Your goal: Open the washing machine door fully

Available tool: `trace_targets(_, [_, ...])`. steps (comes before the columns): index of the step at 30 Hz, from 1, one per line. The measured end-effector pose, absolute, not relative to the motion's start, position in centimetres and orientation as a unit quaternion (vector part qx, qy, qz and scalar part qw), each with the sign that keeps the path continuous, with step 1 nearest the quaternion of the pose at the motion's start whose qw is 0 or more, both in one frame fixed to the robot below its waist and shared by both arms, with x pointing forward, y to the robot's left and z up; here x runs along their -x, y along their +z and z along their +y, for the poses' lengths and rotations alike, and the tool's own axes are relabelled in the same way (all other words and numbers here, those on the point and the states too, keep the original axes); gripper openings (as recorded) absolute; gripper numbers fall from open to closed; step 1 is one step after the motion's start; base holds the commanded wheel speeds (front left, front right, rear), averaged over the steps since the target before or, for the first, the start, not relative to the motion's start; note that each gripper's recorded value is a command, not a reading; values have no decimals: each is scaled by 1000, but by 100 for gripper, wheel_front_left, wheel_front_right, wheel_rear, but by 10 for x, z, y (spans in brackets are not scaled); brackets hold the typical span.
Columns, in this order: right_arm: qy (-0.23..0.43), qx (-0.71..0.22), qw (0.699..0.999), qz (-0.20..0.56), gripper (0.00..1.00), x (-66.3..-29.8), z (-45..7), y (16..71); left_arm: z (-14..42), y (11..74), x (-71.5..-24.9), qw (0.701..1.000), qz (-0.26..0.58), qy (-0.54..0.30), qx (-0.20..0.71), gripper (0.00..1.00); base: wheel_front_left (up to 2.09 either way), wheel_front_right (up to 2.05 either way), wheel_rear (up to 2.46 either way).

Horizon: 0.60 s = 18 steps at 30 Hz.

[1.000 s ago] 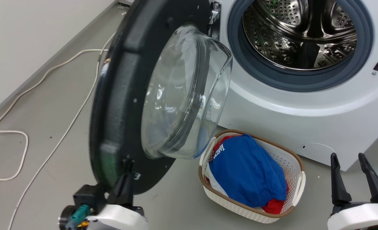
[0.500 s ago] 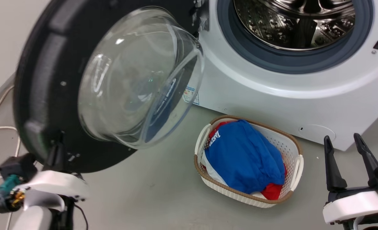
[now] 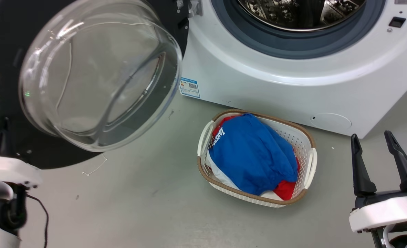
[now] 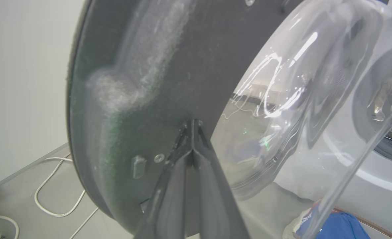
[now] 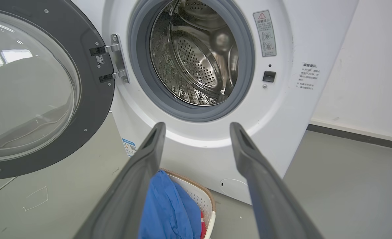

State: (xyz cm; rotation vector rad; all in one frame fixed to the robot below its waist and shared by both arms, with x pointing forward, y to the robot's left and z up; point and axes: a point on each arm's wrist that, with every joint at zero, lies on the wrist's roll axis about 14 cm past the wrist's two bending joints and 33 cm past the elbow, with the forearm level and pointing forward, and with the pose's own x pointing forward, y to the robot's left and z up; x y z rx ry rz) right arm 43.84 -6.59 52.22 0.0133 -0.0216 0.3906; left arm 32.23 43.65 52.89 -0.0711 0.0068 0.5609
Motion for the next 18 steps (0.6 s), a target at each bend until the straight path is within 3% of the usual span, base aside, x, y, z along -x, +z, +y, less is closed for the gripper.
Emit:
trace_targets(9, [181,-4,983,-3,100,-441,-75,516,467,531,-333,952,1,304,34,0,0,0,0])
trace_targets(18, [177,-6,984,-7,100,-431,-79,521,460,530,-324,953,-7,302,24,0,0,0,0])
